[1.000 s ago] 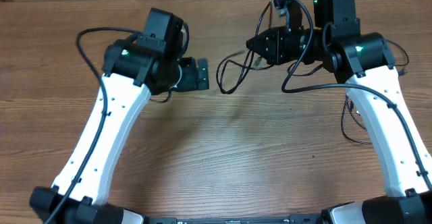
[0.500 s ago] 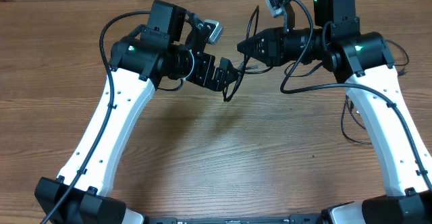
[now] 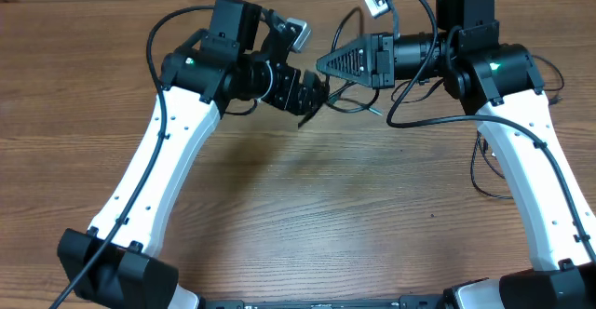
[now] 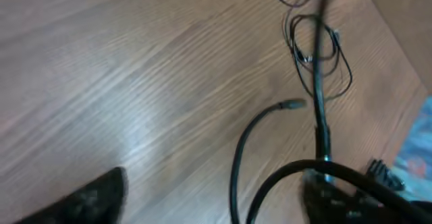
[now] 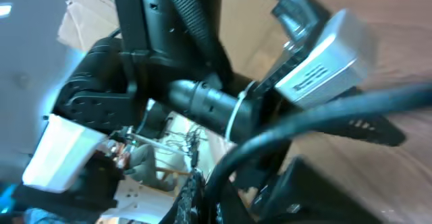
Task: Untangle cables
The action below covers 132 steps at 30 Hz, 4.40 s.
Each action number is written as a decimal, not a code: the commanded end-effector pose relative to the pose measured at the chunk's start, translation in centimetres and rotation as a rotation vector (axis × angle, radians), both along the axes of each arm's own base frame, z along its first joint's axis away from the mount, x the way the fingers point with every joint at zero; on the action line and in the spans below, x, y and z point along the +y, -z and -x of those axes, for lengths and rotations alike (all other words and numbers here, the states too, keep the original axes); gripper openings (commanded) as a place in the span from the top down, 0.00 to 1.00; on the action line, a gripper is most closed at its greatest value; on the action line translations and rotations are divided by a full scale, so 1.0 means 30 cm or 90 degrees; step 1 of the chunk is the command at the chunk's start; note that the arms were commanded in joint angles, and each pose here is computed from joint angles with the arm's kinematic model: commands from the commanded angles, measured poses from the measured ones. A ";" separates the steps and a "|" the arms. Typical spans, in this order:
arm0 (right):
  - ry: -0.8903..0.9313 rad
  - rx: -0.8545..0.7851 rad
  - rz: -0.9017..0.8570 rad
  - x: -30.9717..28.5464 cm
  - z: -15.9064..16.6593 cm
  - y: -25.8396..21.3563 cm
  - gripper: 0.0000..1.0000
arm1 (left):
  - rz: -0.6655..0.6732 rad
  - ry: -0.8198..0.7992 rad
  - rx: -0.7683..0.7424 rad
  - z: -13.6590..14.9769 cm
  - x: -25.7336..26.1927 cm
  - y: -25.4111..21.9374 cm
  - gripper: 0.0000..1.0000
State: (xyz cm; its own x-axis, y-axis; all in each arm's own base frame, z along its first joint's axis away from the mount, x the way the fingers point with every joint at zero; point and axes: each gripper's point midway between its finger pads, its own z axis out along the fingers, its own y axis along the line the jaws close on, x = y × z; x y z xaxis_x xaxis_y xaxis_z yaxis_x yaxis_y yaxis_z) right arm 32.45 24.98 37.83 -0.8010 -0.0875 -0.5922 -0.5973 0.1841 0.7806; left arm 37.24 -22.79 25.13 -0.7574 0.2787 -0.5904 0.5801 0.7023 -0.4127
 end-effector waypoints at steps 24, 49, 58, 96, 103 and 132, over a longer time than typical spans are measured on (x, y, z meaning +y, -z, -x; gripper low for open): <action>0.017 0.008 0.010 0.004 -0.010 -0.001 0.96 | 0.068 -0.199 0.281 0.062 0.172 0.054 0.17; 0.018 0.002 0.008 0.004 -0.013 -0.005 0.96 | 0.341 -0.046 0.486 0.044 0.061 0.058 0.27; 0.053 0.002 0.016 -0.040 -0.054 0.003 0.96 | 0.203 0.017 0.492 0.267 0.174 0.087 0.27; 0.066 0.020 0.027 -0.054 -0.058 0.020 0.96 | -0.008 -0.103 0.200 -0.061 0.141 0.229 0.96; 0.585 0.107 0.450 -0.492 -0.289 0.359 0.96 | -0.010 -0.205 0.118 -0.028 0.343 0.015 0.96; 0.087 0.010 0.221 -0.137 -0.010 0.241 0.82 | 0.094 -0.169 -0.033 0.173 0.336 -0.337 0.91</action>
State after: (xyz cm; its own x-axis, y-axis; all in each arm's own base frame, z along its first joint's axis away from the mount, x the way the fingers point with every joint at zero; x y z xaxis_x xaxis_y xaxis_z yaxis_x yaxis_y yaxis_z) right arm 34.47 17.96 28.19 -0.8798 -0.1001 -0.4647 -0.4033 0.6746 0.6183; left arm 32.81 -12.06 33.24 -0.7857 -0.0062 -0.6185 0.3632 0.8048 -0.4694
